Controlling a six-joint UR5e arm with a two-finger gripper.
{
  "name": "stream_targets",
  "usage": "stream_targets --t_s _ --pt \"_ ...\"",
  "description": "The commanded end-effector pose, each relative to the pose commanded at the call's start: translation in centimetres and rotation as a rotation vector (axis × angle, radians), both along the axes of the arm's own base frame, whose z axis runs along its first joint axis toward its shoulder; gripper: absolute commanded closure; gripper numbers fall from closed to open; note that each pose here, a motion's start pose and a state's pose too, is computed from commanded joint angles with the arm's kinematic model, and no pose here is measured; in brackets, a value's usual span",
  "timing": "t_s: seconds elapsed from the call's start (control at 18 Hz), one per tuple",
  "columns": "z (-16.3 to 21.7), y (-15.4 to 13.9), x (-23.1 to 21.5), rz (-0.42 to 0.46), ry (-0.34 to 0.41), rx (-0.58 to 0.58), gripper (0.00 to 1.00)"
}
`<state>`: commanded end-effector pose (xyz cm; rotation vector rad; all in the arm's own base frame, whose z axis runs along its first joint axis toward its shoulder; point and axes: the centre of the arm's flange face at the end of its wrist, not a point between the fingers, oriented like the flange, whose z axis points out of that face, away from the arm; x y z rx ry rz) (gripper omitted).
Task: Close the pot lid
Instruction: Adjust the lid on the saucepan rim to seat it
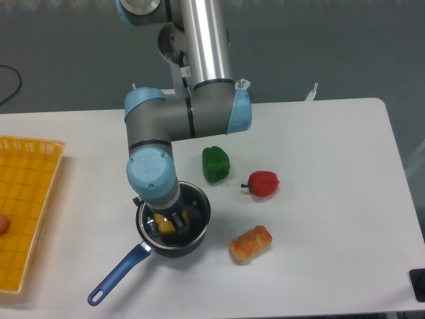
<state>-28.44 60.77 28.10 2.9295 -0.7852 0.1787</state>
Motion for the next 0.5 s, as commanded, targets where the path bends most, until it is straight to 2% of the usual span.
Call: stream_targets --t_s 0.5 --pt "-0.6 0.72 0.81 -0.001 0.01 0.004 0.37"
